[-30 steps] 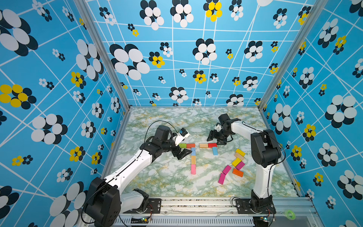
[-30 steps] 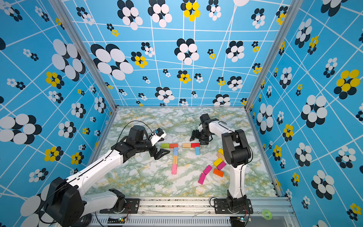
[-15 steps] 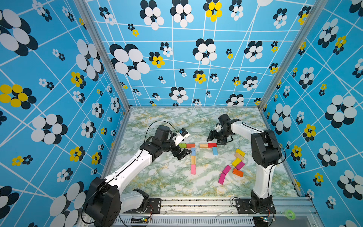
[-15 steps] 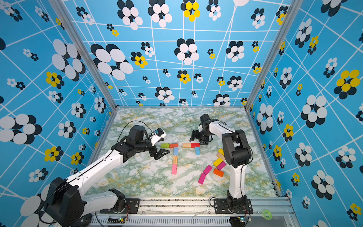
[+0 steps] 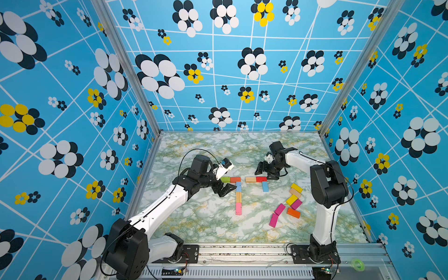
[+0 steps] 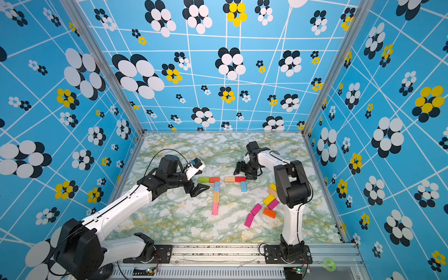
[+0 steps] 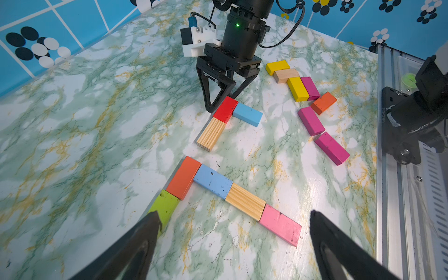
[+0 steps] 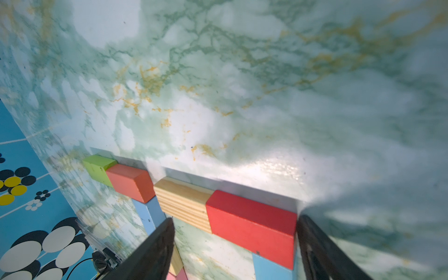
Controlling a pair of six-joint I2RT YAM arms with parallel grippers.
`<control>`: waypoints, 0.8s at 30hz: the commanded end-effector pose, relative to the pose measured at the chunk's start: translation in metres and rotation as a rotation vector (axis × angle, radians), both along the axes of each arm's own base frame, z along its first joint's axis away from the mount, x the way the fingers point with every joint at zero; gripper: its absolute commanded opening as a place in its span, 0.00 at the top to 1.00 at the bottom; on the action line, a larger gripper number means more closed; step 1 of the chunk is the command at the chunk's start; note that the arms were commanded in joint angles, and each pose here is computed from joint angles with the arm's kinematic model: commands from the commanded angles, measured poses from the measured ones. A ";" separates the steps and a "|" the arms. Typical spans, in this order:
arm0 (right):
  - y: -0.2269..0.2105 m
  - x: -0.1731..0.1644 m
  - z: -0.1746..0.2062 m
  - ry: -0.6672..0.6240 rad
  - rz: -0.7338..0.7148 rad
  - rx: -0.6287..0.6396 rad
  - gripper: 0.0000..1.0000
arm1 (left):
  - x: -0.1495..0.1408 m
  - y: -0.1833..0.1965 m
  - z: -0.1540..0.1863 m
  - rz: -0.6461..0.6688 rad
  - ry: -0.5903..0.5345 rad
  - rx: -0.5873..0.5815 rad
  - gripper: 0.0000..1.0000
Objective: Assemble the number 7 with building blocks
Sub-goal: Adjust the building block at the center of the board.
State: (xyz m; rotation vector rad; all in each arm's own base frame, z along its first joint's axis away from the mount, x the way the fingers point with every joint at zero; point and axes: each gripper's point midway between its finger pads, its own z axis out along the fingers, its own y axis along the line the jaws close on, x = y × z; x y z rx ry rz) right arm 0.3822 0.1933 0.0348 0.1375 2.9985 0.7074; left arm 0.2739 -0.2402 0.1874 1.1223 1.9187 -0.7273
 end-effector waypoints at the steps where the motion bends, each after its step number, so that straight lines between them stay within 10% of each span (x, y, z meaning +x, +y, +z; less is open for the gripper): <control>1: -0.001 -0.022 -0.008 0.074 0.006 -0.024 0.18 | -0.002 0.001 0.005 -0.008 -0.019 0.009 0.01; 12: -0.056 -0.013 0.067 -0.141 -0.103 -0.277 0.11 | -0.001 0.001 0.014 0.009 -0.020 -0.013 0.01; 24: -0.083 -0.145 0.071 -0.006 -0.317 -0.330 0.14 | -0.033 -0.020 0.029 -0.150 -0.045 -0.081 0.01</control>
